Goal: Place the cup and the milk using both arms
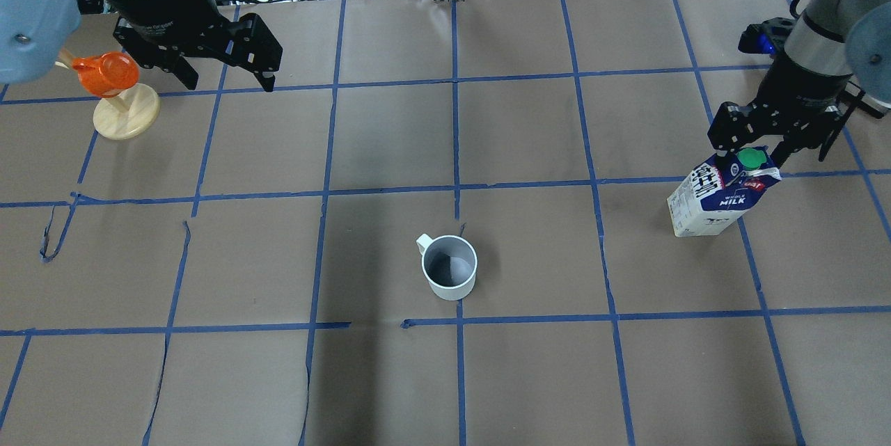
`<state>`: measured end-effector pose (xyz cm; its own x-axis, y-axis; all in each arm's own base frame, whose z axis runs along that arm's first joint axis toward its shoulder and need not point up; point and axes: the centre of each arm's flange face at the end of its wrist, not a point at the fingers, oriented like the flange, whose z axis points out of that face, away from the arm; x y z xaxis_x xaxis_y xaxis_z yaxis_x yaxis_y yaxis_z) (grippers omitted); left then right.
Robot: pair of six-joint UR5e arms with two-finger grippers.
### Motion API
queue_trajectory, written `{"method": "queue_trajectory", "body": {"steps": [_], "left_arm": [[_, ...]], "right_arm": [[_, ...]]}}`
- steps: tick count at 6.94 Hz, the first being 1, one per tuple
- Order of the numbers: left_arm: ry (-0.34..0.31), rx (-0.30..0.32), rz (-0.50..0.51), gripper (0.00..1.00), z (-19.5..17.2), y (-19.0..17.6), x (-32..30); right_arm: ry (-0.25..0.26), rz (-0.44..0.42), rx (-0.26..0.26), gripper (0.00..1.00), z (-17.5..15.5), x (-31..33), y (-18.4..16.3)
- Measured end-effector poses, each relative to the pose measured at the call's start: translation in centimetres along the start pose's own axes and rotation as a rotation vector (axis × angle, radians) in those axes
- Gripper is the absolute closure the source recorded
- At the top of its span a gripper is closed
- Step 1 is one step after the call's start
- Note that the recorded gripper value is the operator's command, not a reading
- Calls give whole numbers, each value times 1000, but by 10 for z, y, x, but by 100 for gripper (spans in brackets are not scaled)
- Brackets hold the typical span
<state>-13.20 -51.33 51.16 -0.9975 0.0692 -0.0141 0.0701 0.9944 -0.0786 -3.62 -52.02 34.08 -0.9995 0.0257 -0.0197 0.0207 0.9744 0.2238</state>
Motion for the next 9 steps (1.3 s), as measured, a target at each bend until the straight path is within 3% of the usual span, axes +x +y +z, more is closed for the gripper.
{"method": "queue_trajectory", "body": {"steps": [1,2,3,4,9], "left_arm": [[7,2,-7,0,1,-1,1],[14,7,-13,0,1,-2,1],[16,13,-17,0,-1,-2,0],[17,16,-19,0,-2,-3,-1],[18,12,-23,0,1,-4,-2]], "right_arm": [[9,-6,9,35,8,-1,-1],[14,-10,13,50,11,-1,-1],[17,-17,13,74,12,-1,-1],[18,-24,12,81,11,0,-1],[23,-61,35,81,-16,-20,-4]]}}
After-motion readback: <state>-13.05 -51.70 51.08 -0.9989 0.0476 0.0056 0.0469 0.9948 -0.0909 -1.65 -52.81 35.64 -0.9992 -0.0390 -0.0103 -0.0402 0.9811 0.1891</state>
